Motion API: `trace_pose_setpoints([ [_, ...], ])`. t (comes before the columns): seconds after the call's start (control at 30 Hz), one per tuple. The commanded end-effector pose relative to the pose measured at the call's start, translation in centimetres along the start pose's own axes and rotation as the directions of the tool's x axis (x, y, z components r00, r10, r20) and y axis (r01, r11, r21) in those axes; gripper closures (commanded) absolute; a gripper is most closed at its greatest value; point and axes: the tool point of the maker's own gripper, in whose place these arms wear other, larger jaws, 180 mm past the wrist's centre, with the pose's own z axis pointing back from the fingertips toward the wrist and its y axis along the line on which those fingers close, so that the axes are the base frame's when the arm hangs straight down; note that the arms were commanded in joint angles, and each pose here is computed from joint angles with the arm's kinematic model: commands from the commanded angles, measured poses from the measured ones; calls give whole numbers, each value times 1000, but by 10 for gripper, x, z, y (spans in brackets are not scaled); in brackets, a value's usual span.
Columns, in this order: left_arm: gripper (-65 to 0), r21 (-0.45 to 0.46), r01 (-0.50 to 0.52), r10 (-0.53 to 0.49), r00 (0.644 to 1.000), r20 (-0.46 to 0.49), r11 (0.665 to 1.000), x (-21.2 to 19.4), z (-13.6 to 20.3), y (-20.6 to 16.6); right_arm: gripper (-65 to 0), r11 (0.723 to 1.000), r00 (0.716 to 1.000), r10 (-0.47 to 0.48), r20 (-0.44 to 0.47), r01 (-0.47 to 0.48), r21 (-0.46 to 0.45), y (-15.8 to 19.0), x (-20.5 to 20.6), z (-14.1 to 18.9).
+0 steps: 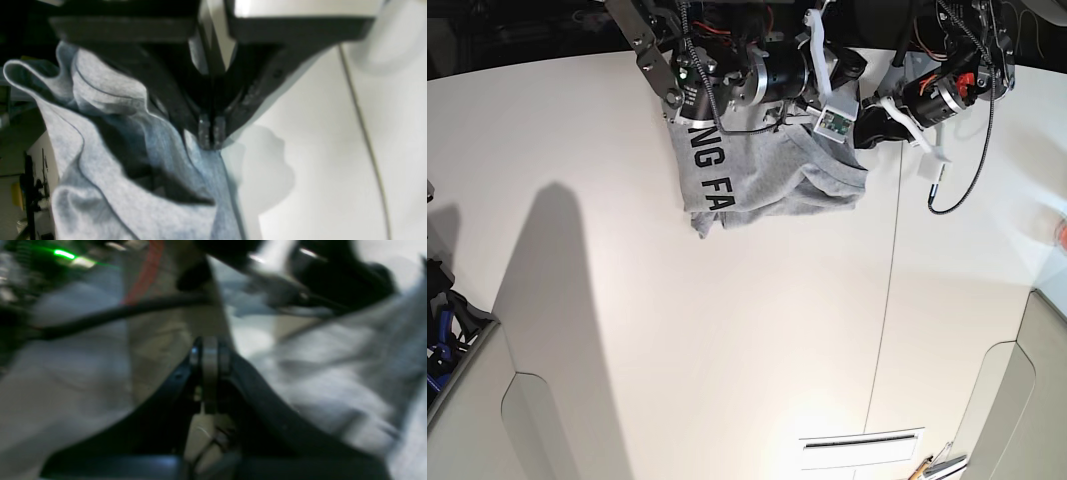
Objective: Fold the T-shirt properly
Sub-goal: 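Grasp the edges of the folded bundle with both grippers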
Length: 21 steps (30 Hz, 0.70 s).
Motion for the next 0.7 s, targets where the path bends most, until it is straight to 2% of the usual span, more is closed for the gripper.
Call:
trace_pose_setpoints([
  [0.0,0,1,9,-9,1000,12,1000,6,6,2,0,999,999,6,46,-5,-33,-8,14,7],
  [0.1,0,-21,-23,24,998,65,1000,18,14,3,0,990,997,-47,66,55,-131,-42,13,22],
  [0.23,0,-43,-66,70,992,106,997,27,27,6,0,961,975,-130,179,168,-221,-83,17,53],
  [0.4,0,-55,-89,97,984,149,994,36,36,9,0,940,919,-185,349,269,-210,-107,26,88],
  [0.57,0,-83,-54,67,985,161,995,45,41,-4,0,927,853,-214,476,331,-176,-121,32,119],
  [0.67,0,-138,-10,34,984,174,990,56,46,-25,0,903,844,-203,496,357,-238,-139,30,137],
])
